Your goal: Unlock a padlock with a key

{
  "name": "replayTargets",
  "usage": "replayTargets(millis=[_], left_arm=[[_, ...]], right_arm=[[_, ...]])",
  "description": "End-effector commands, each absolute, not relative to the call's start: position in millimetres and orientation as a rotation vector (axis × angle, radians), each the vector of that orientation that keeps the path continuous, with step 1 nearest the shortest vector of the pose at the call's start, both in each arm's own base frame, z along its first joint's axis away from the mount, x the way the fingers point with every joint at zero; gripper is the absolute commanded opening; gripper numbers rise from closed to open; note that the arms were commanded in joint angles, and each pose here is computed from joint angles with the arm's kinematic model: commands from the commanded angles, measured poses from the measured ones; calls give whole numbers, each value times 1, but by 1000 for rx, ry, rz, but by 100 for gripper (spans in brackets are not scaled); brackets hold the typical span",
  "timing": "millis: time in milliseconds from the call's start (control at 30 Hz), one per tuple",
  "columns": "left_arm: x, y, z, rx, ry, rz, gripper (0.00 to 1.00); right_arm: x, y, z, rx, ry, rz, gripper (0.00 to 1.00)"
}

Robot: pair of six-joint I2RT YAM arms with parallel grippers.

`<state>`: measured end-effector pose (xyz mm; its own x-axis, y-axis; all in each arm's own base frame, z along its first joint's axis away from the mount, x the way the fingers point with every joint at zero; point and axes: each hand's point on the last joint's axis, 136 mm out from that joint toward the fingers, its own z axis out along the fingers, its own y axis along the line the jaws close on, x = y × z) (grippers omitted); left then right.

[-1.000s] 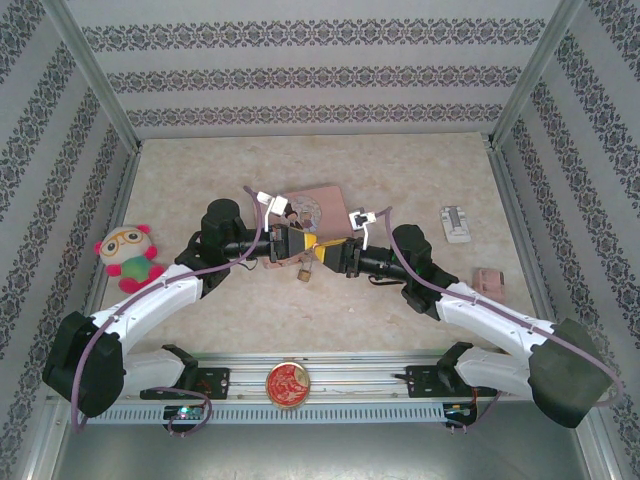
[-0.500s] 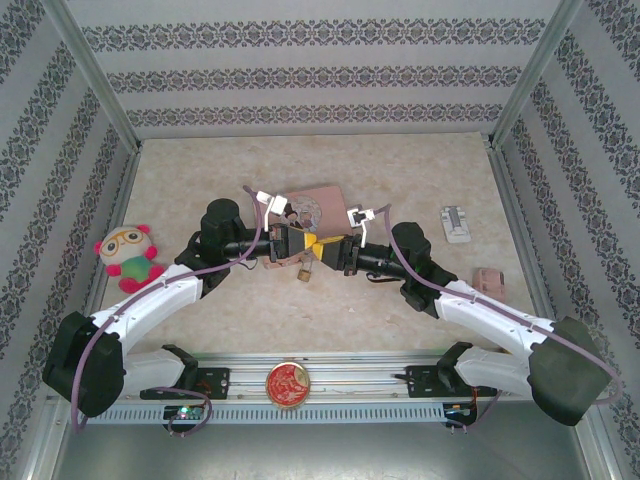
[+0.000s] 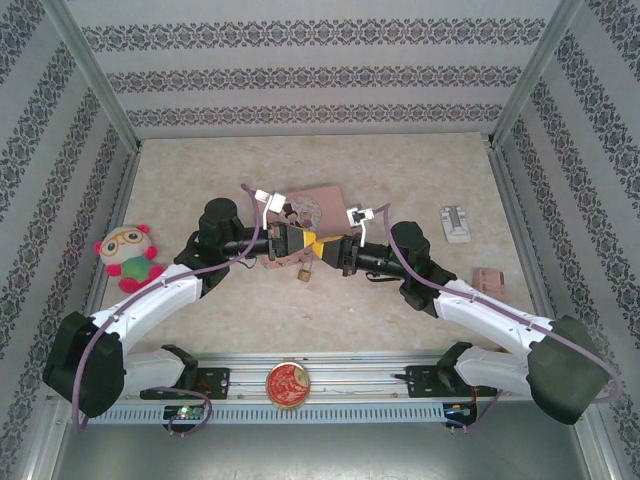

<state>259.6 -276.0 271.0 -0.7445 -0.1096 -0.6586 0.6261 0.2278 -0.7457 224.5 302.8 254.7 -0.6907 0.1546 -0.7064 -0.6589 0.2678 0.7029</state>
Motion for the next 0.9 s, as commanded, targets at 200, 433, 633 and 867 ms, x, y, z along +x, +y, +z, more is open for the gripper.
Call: replayTargets(millis=[200,433,633,867], left_arm=[[277,-263,277,370,1846,-1542,2],[287,-243,282,220,1824,-1454,57],[296,-210,262,43,1912,-1198,79],[283,-177,209,-99,2103,-860,99]], right_arm=[[219,304,275,-507,1767,1525,0],[231,291,255,-388,1858,1470,0],[238,274,226,-261,1971,1404,0],[234,245,178,-119,2200,1207,0]])
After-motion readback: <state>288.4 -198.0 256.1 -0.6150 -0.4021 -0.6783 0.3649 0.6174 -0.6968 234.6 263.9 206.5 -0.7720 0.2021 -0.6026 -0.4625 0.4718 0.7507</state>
